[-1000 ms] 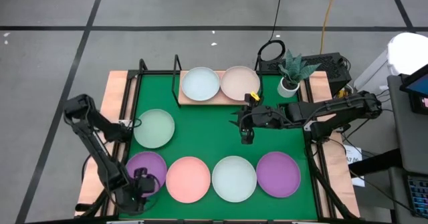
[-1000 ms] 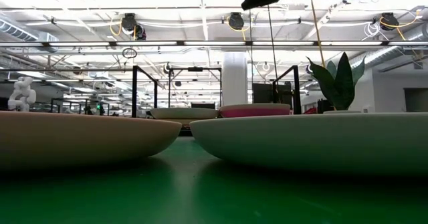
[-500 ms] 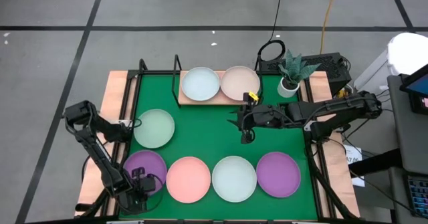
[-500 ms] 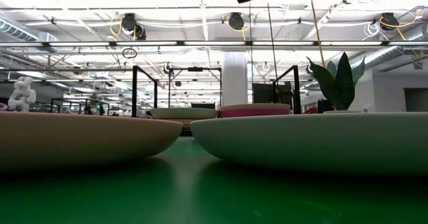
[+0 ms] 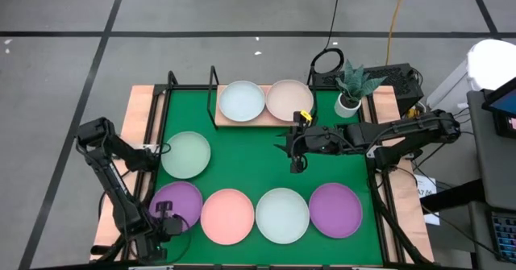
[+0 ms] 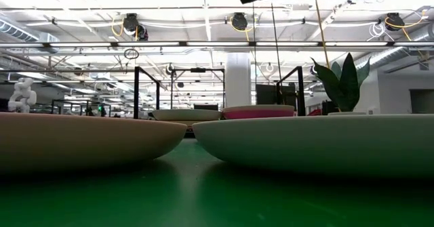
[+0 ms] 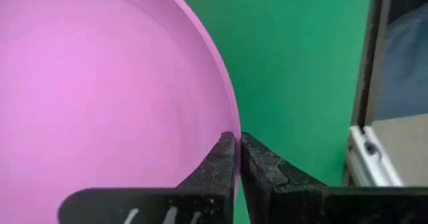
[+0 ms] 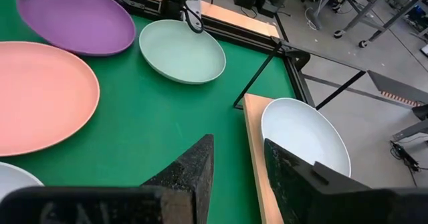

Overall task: Place and stack plates onto a shelf
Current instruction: Stack the left purple plate on top of the gray plate on the shelf

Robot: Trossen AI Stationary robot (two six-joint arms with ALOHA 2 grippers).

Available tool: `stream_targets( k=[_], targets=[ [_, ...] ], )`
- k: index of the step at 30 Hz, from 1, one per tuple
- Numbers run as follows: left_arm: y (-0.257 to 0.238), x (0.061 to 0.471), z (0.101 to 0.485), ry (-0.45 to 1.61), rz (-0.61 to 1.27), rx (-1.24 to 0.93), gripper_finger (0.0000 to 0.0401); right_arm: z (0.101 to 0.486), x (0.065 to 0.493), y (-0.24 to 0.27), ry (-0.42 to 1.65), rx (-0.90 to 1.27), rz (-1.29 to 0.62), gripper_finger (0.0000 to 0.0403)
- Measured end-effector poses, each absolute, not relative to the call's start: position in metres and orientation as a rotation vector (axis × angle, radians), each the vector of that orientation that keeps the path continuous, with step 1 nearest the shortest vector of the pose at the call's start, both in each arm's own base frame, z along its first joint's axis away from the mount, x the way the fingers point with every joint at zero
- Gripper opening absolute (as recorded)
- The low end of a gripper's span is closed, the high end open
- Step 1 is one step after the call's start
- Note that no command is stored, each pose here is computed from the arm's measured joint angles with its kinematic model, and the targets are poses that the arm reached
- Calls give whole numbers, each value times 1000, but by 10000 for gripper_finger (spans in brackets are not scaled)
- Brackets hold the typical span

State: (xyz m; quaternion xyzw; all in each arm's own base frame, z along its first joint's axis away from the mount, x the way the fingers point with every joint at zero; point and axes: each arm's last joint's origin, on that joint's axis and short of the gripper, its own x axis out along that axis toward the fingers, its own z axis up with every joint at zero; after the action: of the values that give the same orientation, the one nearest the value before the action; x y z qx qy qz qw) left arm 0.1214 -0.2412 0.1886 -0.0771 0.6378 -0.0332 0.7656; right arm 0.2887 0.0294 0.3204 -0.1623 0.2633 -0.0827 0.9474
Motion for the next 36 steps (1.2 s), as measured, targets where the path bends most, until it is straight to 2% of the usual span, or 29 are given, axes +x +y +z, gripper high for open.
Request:
stream_targets(
  k=[8, 17, 27, 36],
  targets=[
    [-243, 122, 211, 1406, -49, -104, 11, 320, 288, 29, 540, -330, -168, 114],
    [-255, 130, 240, 1319, -202, -35, 10, 320, 288, 29, 541, -340, -166, 114],
    [-247, 158, 261, 1165, -321, 206, 10, 319, 288, 29, 553, -351, -162, 114],
    [-209, 206, 262, 1099, -343, 487, 10, 338, 266, 32, 501, -271, -172, 114]
  ],
)
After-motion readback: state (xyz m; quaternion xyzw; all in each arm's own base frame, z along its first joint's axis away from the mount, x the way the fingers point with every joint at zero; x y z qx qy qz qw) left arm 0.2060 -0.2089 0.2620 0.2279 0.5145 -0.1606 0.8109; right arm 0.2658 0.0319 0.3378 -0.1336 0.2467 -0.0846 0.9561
